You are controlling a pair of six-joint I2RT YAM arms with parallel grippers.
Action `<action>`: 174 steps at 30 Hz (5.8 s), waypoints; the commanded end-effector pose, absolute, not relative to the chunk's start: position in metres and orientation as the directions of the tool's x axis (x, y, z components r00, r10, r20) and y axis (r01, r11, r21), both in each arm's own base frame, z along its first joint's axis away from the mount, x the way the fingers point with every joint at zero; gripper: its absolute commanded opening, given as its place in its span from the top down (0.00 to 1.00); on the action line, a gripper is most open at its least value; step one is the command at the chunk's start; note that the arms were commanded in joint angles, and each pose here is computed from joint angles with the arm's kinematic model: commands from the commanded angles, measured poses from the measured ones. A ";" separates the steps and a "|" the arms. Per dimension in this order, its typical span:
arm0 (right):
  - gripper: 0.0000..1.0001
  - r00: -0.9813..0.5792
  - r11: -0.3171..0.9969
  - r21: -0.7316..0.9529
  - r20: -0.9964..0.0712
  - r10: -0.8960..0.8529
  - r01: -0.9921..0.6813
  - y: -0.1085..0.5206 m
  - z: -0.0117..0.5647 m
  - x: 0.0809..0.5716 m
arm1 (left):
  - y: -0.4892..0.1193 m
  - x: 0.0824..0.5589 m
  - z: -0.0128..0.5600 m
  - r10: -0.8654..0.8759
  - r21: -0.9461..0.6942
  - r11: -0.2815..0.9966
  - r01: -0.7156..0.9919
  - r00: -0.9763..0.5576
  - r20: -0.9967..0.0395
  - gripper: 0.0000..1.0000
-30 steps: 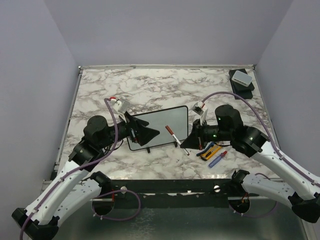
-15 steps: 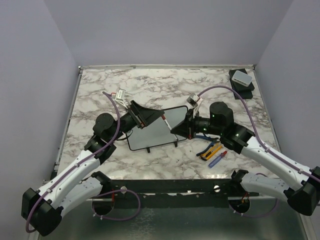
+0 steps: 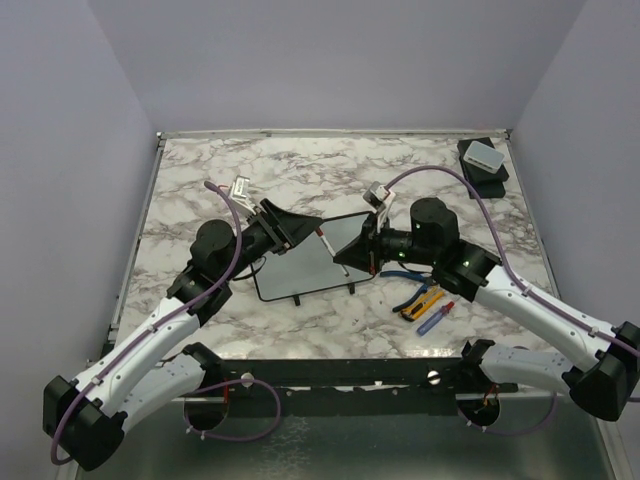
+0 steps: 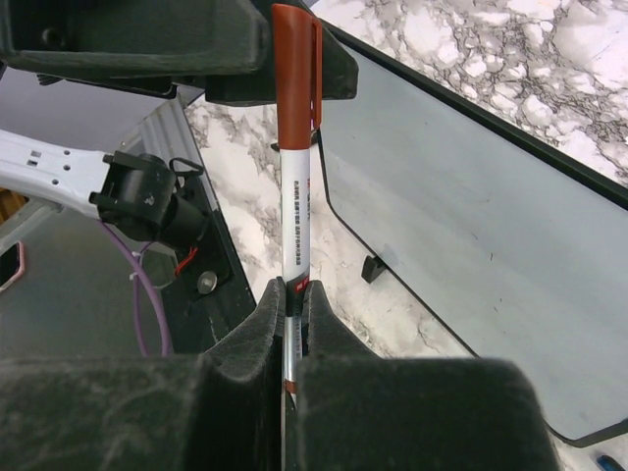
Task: Write a sentence on the whiteboard
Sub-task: Open the whiteboard marker at the center of the board, then place the pen cap at the center of the board.
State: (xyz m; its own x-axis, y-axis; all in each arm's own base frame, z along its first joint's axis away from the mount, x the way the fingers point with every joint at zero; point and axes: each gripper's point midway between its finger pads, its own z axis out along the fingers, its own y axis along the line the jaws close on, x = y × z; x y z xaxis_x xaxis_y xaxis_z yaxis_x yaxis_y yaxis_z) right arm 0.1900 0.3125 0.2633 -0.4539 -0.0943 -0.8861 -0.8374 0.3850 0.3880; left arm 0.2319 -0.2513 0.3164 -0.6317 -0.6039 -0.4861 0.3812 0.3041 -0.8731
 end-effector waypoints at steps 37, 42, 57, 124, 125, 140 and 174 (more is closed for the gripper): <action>0.11 -0.215 0.280 0.421 -0.807 0.550 -0.863 0.322 0.432 0.227 | -0.211 0.292 0.434 -0.895 -0.919 -0.108 0.378 -0.439 -0.076 1.00; 0.19 -0.231 0.256 0.422 -0.805 0.546 -0.869 0.329 0.436 0.228 | -0.209 0.290 0.430 -0.896 -0.922 -0.113 0.371 -0.439 -0.066 1.00; 0.39 -0.297 0.312 0.475 -0.828 0.476 -0.823 0.345 0.424 0.248 | -0.204 0.290 0.431 -0.908 -0.925 -0.065 0.374 -0.406 -0.101 1.00; 1.00 -0.266 0.473 0.489 -0.846 0.463 -0.733 0.292 0.374 0.235 | -0.117 0.325 0.431 -0.985 -0.933 0.107 0.343 -0.092 -0.147 1.00; 0.99 -0.259 0.486 0.489 -0.846 0.465 -0.724 0.288 0.375 0.235 | -0.118 0.325 0.431 -0.979 -0.929 0.138 0.342 -0.094 -0.180 1.00; 0.99 -0.050 0.954 0.244 -0.970 0.239 -0.172 0.161 0.370 0.295 | -0.209 0.244 0.340 -0.089 -0.367 0.743 0.560 -0.461 -0.883 1.00; 0.99 -0.193 0.938 0.321 -0.937 0.293 -0.134 0.149 0.303 0.295 | -0.298 0.078 0.040 0.679 -0.020 0.553 0.833 -0.464 -0.568 0.88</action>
State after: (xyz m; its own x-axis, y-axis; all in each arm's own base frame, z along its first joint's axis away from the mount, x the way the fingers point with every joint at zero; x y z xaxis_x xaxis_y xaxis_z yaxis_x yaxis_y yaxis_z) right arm 0.2946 0.1453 0.3084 -0.1744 0.2801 -0.9440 -0.1221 0.9451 0.3030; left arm 0.0757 -0.2967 0.0474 -0.4604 0.6905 -0.5579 0.8402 0.5418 -0.0228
